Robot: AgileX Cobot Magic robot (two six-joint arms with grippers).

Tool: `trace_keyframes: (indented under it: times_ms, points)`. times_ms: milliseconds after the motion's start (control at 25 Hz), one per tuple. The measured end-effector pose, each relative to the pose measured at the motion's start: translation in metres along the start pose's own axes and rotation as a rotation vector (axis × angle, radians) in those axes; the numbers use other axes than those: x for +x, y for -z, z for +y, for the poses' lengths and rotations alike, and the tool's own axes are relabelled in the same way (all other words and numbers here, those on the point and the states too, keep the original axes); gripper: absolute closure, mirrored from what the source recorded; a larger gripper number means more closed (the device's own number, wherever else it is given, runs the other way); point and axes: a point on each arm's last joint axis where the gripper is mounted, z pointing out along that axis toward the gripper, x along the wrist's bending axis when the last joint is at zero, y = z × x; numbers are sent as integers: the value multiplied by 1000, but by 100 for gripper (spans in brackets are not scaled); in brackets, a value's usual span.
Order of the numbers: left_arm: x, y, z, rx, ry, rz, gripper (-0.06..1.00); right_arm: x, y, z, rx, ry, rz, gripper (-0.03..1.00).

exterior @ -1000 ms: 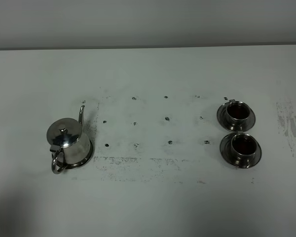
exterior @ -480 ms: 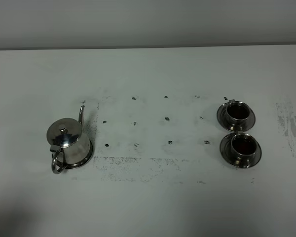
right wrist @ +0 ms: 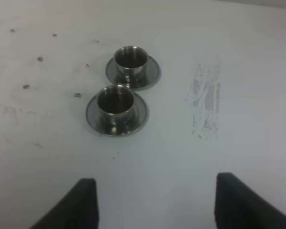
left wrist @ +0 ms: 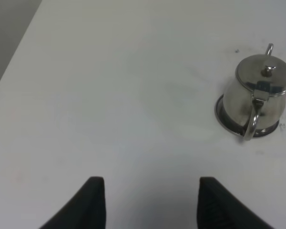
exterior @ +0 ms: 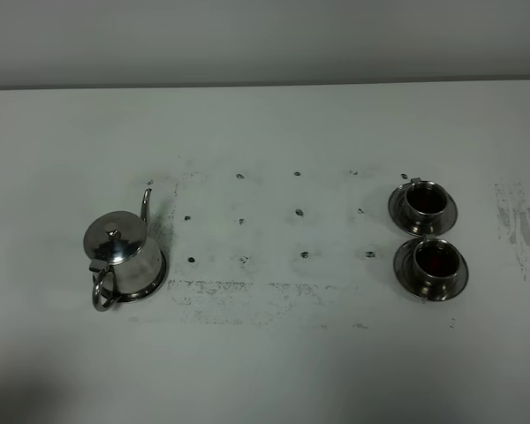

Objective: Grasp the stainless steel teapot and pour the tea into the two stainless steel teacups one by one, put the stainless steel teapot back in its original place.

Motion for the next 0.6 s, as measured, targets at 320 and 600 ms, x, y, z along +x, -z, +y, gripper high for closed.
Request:
trace_keyframes:
  times_ms: [320, 600]
  points:
    - [-5, 0, 0, 2, 13, -51, 52, 0, 0, 0, 0, 0, 0, 46]
    - [-6, 0, 0, 2, 19, -70, 52, 0, 0, 0, 0, 0, 0, 46]
